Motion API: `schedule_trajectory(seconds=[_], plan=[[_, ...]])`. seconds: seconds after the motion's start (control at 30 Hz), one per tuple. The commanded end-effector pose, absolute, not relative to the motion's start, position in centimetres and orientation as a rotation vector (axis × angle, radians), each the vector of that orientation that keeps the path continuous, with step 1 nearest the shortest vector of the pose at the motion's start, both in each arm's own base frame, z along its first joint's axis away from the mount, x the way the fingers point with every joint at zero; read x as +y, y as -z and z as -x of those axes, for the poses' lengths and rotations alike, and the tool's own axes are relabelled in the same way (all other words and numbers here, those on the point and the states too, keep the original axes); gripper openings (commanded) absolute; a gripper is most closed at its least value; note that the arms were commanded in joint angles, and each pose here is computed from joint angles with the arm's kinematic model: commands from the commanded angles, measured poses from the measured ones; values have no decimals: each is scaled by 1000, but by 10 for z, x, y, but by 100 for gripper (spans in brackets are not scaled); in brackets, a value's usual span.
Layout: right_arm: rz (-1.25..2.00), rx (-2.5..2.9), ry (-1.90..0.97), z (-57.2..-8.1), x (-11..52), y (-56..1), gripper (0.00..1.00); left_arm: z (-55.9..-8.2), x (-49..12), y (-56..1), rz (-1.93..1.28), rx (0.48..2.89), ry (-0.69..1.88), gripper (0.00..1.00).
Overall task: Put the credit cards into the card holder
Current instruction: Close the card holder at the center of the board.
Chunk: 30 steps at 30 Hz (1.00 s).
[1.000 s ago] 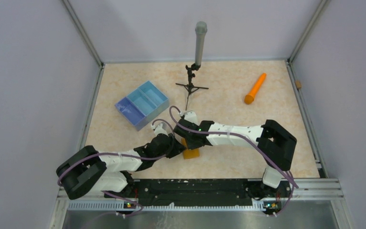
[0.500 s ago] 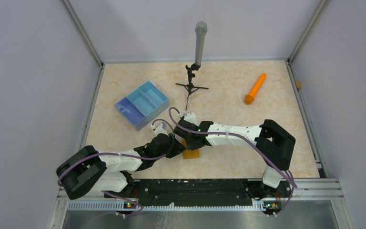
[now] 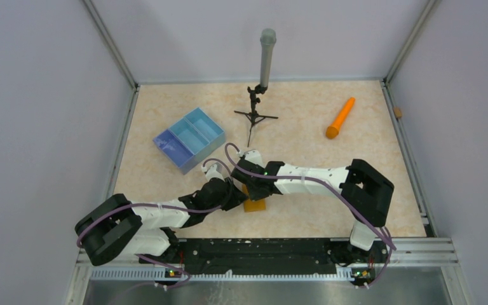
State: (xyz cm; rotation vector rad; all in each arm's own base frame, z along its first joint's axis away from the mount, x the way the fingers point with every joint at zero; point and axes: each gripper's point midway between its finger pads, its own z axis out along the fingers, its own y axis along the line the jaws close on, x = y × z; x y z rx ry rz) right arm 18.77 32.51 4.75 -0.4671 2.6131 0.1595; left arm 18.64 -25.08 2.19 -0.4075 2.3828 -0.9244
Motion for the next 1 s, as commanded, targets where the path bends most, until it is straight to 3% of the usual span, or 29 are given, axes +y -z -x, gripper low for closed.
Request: schedule_trajectory(seconds=[0.0, 0.7, 0.97], plan=[[486, 2637, -217, -179, 336, -36, 0, -148, -194, 43, 369, 2626, 549, 33], [423, 2648, -93, -185, 314, -25, 0, -147, -190, 44, 373, 2628, 533, 34], [393, 2663, -258, -189, 314, -28, 0, -146, -190, 43, 376, 2628, 531, 33]])
